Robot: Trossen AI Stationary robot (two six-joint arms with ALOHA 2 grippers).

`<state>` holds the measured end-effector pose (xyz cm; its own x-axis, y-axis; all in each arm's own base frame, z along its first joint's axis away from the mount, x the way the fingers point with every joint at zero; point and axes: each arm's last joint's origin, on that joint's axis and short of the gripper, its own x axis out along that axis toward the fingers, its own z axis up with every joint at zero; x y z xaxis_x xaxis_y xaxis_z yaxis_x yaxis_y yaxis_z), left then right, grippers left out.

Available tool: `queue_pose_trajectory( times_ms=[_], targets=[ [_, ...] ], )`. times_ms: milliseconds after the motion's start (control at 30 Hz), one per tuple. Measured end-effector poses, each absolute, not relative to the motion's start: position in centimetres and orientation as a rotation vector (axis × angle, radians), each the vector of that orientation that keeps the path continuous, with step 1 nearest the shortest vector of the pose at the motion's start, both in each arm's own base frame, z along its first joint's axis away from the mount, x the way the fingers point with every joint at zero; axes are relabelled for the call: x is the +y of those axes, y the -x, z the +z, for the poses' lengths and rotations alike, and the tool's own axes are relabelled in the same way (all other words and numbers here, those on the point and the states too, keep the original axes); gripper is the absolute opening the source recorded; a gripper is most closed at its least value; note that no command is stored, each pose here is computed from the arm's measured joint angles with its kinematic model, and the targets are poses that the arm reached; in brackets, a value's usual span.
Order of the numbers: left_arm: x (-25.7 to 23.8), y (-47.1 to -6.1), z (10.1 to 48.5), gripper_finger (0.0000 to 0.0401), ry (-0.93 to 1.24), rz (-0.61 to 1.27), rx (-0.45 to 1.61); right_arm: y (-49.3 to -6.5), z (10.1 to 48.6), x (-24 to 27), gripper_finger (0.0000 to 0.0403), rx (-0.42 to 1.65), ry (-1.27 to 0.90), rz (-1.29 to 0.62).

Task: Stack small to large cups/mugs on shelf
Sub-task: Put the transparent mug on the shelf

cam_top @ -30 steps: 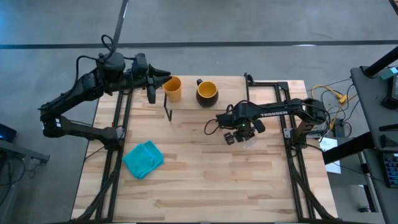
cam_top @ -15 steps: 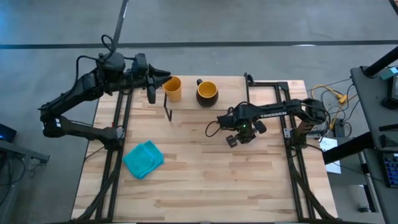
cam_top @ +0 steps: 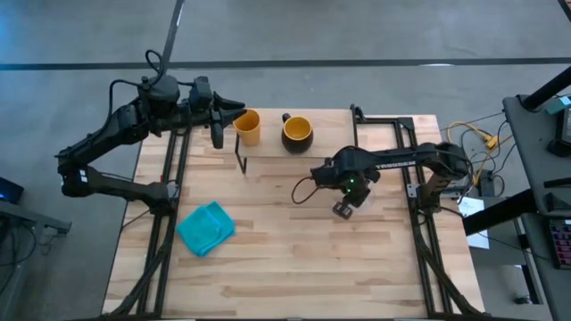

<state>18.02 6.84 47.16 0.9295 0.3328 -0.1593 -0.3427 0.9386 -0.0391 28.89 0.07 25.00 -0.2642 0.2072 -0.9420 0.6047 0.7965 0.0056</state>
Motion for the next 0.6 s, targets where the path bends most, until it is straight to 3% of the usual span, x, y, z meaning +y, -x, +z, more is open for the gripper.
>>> queue_pose_trajectory(
  times_ms=[267,600],
  targets=[
    [6.9,-18.1,47.2,0.0063,0.069,0.346,0.150,-30.1,30.4,1.7,0.0009,1.669,-0.306,-0.196],
    [6.9,-18.1,47.2,0.0063,0.076,0.347,0.149,-30.8,36.7,1.3,0.0009,1.400,0.014,-0.141]
  ],
)
